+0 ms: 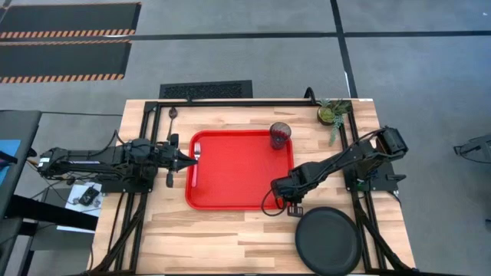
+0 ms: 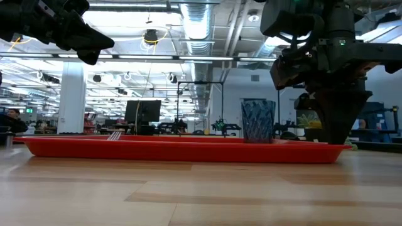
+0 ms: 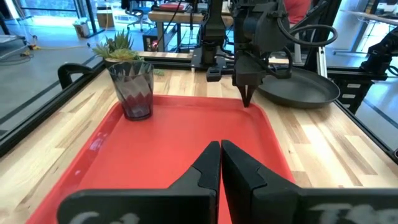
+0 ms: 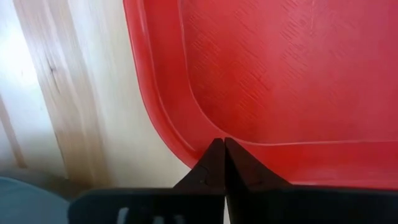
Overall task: Pick and place plate/cup/fork/spoon on tray
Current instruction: Adjust the red serving tray, then put the black spoon on the red serving tray
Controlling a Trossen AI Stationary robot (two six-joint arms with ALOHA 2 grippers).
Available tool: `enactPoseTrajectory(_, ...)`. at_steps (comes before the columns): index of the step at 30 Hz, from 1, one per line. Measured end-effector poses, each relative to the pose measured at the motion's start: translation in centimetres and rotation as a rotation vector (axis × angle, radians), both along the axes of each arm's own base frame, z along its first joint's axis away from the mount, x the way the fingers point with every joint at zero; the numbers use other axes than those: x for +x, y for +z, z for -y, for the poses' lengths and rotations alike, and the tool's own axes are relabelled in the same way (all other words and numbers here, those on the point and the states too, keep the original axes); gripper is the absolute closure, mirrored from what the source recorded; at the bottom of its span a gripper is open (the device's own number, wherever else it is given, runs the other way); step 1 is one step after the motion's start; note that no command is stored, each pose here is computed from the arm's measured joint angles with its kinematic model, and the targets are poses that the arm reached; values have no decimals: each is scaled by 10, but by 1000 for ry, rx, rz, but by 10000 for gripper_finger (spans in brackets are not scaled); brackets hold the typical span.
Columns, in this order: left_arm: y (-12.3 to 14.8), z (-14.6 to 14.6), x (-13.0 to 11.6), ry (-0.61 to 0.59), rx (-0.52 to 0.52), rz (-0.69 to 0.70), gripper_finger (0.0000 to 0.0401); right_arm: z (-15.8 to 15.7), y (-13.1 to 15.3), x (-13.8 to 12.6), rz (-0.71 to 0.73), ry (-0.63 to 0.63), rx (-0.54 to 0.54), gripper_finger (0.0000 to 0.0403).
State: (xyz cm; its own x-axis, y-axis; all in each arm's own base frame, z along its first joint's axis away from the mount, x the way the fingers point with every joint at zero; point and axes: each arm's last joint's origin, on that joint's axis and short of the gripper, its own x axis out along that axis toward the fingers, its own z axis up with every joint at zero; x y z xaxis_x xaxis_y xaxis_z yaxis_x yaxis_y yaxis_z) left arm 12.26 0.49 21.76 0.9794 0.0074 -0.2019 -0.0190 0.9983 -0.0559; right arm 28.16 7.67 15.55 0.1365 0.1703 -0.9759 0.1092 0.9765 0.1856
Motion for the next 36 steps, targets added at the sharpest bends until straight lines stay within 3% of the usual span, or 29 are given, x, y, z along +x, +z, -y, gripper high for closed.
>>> enactPoseTrajectory(8, 0, 0, 0, 3, 1, 4, 401, 0, 0, -1, -8, 1, -4, 376)
enactPoseTrajectory(14, 7, -3, 1, 73, 1, 31, 401, 3, 24, -9, 68, 14, -15, 367)
enactPoseTrajectory(20, 19, -16, 2, 193, -22, -98, 401, 10, 53, -10, 377, 55, -42, 395)
enactPoseTrajectory(27, 22, -44, 7, 395, -92, -370, 401, 30, 52, -16, 748, 81, -33, 392)
enactPoseTrajectory(36, 29, -99, 4, 692, -271, -729, 401, 63, 68, -16, 1085, 119, -195, 391)
